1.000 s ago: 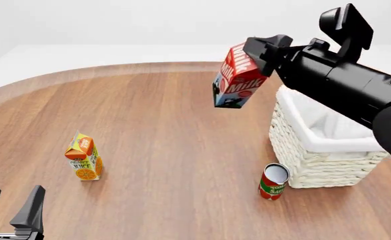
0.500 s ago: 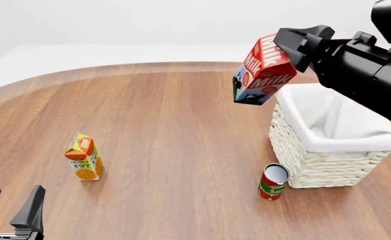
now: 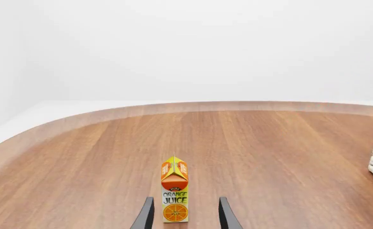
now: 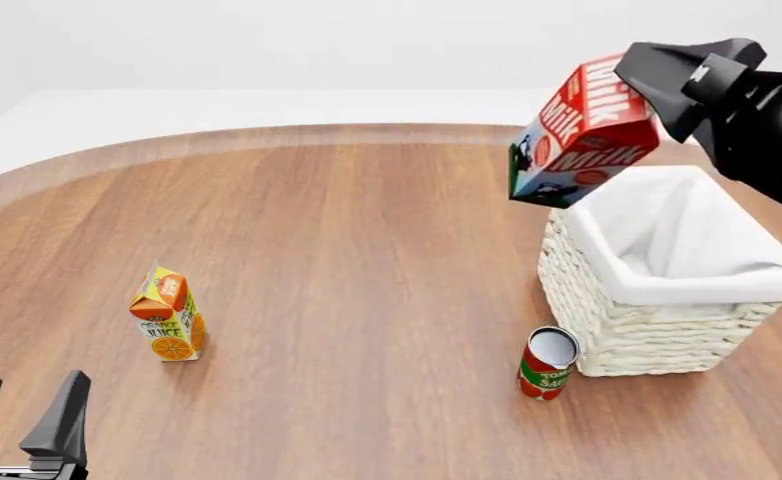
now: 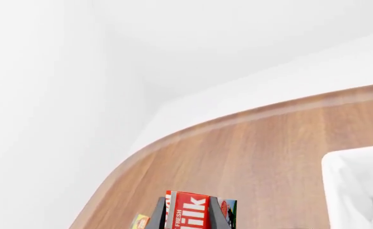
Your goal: Pick the milk and place it in the basket.
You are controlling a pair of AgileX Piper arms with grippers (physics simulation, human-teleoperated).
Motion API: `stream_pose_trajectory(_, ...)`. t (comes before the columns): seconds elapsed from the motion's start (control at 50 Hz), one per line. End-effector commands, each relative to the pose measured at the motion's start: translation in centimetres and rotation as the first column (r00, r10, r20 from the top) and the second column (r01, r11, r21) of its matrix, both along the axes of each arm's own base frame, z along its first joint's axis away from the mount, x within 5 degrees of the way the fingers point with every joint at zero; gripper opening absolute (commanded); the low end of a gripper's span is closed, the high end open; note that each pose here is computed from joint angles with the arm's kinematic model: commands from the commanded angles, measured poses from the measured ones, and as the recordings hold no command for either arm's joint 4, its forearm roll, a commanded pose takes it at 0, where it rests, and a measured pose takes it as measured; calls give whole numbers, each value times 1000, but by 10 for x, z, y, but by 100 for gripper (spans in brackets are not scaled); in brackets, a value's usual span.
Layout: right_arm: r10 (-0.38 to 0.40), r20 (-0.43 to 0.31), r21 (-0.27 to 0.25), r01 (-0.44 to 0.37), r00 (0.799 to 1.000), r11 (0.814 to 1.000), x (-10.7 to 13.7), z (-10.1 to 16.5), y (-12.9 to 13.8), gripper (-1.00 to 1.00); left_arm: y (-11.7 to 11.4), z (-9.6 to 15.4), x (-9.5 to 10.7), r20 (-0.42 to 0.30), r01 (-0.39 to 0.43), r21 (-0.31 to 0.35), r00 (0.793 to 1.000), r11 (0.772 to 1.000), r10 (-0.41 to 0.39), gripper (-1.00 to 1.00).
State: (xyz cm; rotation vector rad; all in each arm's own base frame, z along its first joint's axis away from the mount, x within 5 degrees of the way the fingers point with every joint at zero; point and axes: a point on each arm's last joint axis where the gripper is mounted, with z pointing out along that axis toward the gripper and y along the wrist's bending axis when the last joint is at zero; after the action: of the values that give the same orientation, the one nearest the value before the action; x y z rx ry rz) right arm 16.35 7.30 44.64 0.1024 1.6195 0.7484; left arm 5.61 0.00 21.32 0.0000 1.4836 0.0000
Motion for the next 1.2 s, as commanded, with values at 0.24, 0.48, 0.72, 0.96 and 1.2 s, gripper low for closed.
stream_pose_trajectory(0.24, -62, 39, 61, 60, 997, 996, -27, 16, -22, -100, 0, 0, 0, 0, 0, 0, 1000, 1000, 0, 100)
stream_pose_trajectory(0.48, -103, 53, 75, 99, 993, 992, -44, 22, -34, -100, 0, 0, 0, 0, 0, 0, 1000, 1000, 0, 100)
stream_pose_trajectory(0.72, -145, 63, 85, 140, 987, 986, -56, 26, -43, -100, 0, 0, 0, 0, 0, 0, 1000, 1000, 0, 100)
stream_pose_trajectory(0.96, -199, 63, 94, 193, 978, 977, -63, 26, -51, -100, 0, 0, 0, 0, 0, 0, 1000, 1000, 0, 100)
stream_pose_trajectory(1.2, -268, 56, 93, 262, 962, 960, -62, 23, -58, -100, 0, 0, 0, 0, 0, 0, 1000, 1000, 0, 100)
